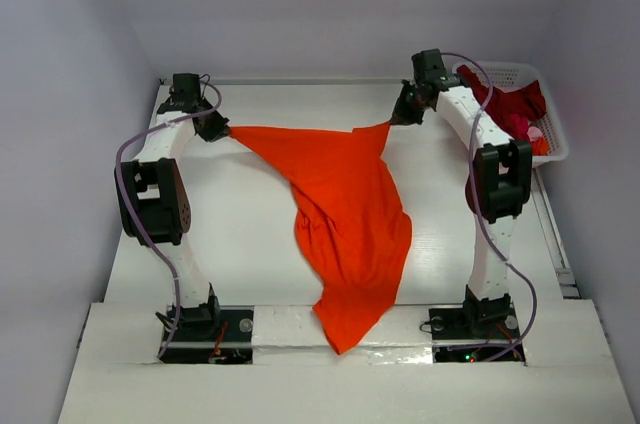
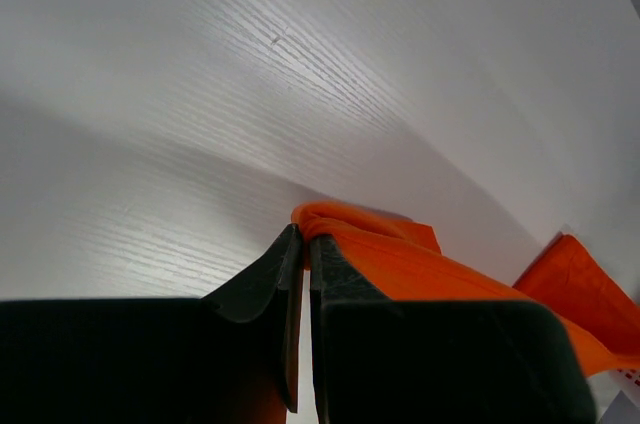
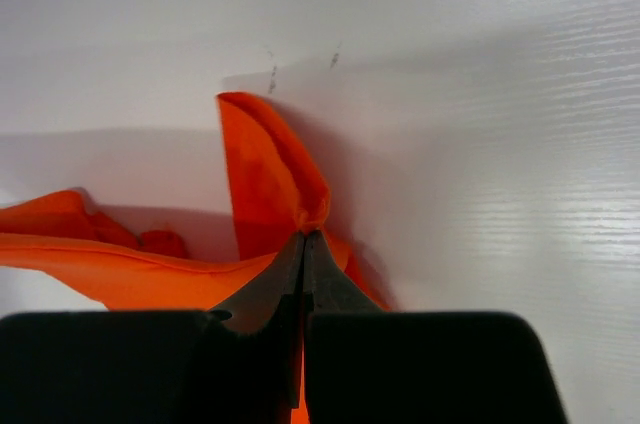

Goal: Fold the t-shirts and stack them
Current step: Flatten out the tshirt

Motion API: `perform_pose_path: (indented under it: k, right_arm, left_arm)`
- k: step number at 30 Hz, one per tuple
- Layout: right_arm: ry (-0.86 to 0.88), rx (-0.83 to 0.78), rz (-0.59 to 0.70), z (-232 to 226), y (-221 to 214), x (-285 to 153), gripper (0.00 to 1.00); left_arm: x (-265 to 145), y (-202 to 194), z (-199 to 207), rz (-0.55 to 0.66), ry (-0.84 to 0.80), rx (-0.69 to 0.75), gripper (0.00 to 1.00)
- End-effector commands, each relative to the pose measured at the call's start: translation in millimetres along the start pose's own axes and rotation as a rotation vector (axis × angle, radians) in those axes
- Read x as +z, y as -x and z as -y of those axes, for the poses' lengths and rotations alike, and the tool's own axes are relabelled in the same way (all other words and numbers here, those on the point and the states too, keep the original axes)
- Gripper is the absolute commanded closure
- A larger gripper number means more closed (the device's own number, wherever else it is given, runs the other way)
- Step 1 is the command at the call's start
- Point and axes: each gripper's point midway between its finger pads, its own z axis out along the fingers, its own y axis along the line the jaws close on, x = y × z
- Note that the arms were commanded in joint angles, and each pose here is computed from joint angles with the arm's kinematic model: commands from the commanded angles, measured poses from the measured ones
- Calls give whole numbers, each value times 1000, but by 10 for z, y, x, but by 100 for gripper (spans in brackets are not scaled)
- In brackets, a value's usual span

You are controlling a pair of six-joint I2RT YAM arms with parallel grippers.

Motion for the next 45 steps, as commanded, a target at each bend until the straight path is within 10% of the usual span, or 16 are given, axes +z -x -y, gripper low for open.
perform_pose_path:
  k: [1, 24, 45]
  right_arm:
    - [36, -15, 138, -167, 383, -514, 100]
    - [146, -96, 350, -621, 1078, -1600, 100]
    - [257, -142, 81, -699, -18, -1203, 100]
  left_arm:
    - [-235, 238, 216, 69, -50, 13, 100]
    - [-723, 720, 822, 139, -189, 11, 100]
    - [-704, 720, 766, 139, -157, 14, 100]
